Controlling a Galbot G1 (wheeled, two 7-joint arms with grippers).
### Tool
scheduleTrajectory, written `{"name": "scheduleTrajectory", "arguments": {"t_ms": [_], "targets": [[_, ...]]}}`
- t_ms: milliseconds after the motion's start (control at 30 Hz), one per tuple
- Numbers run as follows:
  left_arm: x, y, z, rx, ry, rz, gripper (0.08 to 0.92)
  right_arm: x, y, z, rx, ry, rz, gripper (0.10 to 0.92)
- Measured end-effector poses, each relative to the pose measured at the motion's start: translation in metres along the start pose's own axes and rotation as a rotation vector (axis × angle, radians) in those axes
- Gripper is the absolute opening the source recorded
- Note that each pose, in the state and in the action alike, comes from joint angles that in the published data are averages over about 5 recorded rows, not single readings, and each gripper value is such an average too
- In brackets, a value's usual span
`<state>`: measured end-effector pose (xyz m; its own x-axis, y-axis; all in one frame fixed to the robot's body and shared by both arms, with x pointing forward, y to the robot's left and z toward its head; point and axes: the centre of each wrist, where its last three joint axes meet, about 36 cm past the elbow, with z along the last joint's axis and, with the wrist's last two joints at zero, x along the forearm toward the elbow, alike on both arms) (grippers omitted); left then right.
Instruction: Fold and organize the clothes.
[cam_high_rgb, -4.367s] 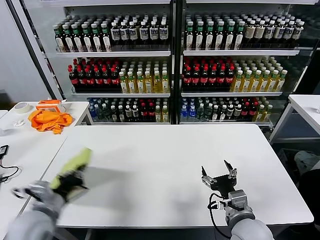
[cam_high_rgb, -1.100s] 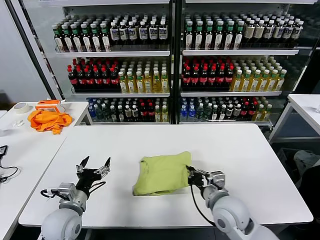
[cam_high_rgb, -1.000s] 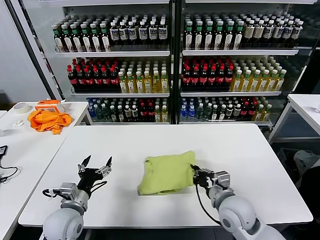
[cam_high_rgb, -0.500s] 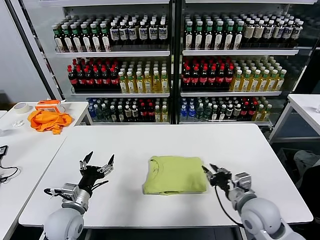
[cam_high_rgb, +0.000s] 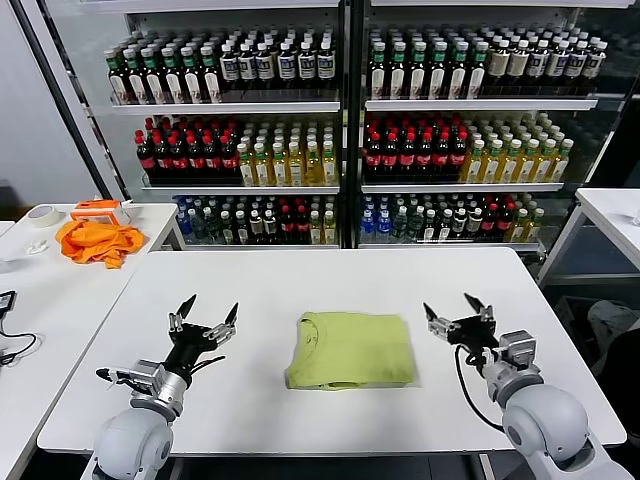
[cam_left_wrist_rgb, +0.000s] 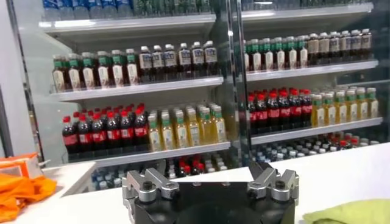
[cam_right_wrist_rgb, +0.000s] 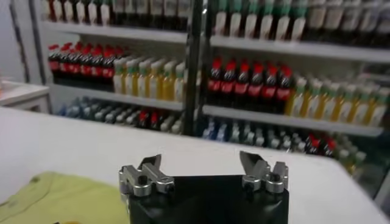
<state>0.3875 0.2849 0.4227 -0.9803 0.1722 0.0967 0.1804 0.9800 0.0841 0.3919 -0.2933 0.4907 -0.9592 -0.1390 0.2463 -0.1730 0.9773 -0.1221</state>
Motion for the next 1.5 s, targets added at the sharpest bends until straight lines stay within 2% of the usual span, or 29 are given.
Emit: {"name": "scheduleTrajectory", "arguments": {"t_ms": [333,867,1500], "targets": [[0.002,-0.008,0.0,-0.005,-0.014,0.016,0.823,-0.008,-0.007,0.009,0.048,-0.082,0.07,0.823],[-0.006,-0.015,-0.003,-0.121,-0.086,-0.012,0.822,-0.021,-0.023,0.023,0.102,-0.1,0.115,0.823],[-0.013,-0.016,-0.001,-0.15,-0.121,-0.006,0.823,-0.029,-0.027,0.045,0.214,-0.16,0.146,0.823]]}}
